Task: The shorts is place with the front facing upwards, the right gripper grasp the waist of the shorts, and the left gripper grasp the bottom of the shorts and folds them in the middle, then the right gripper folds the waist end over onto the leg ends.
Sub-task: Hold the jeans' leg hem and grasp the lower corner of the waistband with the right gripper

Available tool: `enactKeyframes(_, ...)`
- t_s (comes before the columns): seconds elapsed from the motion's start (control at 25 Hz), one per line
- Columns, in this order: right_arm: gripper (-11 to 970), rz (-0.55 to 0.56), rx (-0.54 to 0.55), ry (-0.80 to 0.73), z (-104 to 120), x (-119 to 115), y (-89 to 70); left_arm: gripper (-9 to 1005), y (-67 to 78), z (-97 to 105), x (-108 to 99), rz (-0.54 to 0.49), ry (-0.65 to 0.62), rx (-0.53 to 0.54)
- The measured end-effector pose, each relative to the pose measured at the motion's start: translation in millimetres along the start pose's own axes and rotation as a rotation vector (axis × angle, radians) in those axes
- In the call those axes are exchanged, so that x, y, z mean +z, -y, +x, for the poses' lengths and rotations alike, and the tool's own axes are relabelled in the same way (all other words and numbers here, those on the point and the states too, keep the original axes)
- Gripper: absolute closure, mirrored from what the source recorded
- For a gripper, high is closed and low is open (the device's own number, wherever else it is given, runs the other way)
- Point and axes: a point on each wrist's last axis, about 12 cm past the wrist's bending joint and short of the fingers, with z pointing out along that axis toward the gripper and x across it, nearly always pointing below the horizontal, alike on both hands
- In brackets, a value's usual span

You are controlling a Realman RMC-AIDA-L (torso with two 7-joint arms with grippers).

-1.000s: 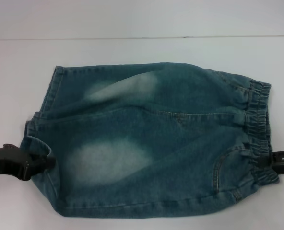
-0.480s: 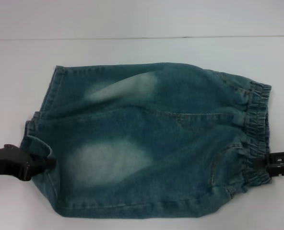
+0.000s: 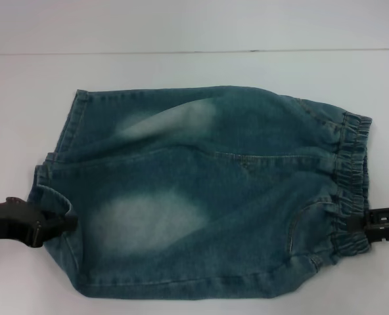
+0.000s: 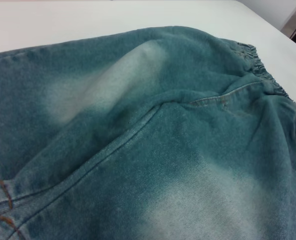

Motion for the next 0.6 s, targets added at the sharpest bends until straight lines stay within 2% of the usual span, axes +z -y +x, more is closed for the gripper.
enactKeyframes(0.28, 20, -0.008, 0.01, 0.035, 0.9, -4.3, 2.4, 942, 0.3, -0.4, 0.0, 0.002, 0.0, 0.001)
enactKeyframes(0.6, 67, -0.021, 0.015, 0.019, 3.7, 1.8, 2.5, 941, 0.4, -2.6, 1.1, 0.006, 0.001, 0.006)
